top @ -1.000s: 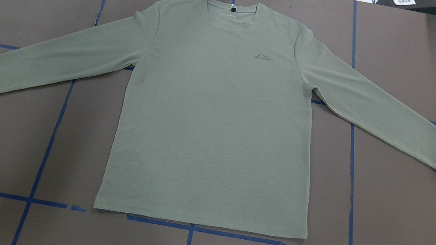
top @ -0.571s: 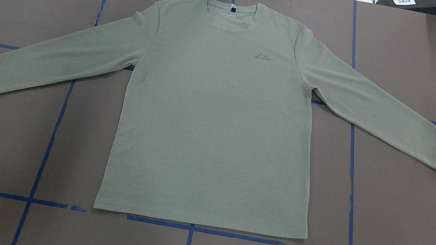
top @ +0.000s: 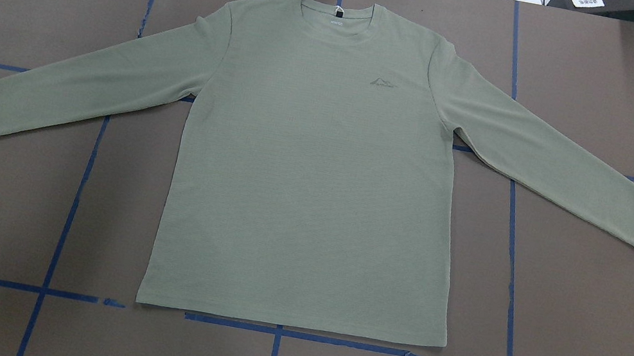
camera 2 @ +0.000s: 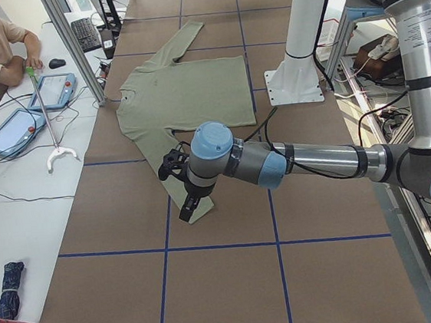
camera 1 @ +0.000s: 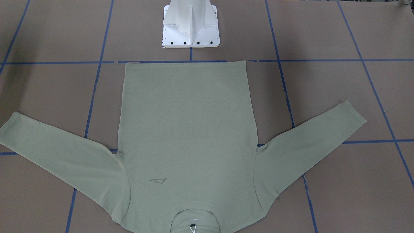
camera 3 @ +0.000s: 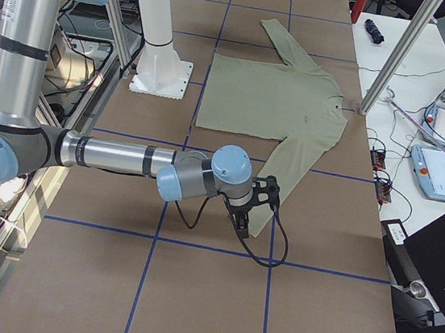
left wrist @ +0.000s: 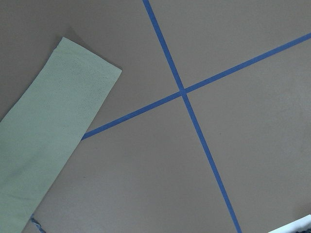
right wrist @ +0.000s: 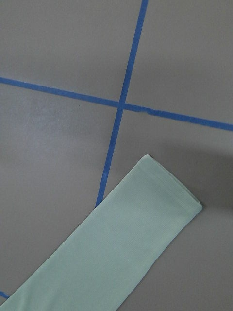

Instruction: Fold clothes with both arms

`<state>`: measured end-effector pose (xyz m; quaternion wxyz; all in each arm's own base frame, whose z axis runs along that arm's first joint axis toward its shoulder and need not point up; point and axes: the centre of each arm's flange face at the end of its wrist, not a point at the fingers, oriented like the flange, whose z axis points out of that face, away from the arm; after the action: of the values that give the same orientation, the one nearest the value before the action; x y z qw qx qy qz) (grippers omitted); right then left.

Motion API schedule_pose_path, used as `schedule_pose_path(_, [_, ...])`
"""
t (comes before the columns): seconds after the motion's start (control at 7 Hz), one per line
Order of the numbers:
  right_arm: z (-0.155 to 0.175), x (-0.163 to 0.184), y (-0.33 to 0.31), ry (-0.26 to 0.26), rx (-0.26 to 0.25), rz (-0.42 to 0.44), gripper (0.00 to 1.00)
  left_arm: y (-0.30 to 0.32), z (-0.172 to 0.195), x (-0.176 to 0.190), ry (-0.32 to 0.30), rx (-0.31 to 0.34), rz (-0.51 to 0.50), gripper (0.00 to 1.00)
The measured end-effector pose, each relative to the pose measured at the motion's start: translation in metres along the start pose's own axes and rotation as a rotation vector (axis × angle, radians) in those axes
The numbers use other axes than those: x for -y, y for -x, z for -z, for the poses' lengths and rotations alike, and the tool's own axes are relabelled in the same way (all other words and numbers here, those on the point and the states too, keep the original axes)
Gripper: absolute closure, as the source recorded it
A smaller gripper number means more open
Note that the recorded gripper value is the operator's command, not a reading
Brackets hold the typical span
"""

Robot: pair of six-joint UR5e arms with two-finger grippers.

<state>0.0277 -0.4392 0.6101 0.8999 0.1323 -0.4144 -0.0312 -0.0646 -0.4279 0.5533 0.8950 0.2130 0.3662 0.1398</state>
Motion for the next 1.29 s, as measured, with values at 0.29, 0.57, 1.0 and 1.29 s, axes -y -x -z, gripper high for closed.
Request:
schedule_pose_path(0.29, [-0.065, -0.007, 0.019, -0.057, 0.006, -0.109, 0.25, -0.001, 0.001, 0.001, -0.002, 0.002, -0.003, 0.00])
schedule_pose_path(0.57, [-0.119, -0.020, 0.008, -0.107, 0.023, -0.126, 0.35, -0.001, 0.001, 0.001, -0.004, 0.002, -0.005, 0.00])
schedule_pose_path(1.0, [-0.158, -0.002, 0.006, -0.105, 0.018, -0.112, 0.35, -0.001, 0.002, 0.003, -0.006, 0.003, -0.008, 0.00])
schedule_pose_path(1.29, [-0.174, 0.004, 0.012, -0.099, -0.001, -0.098, 0.35, -0.001, 0.002, 0.004, -0.008, 0.003, -0.010, 0.00])
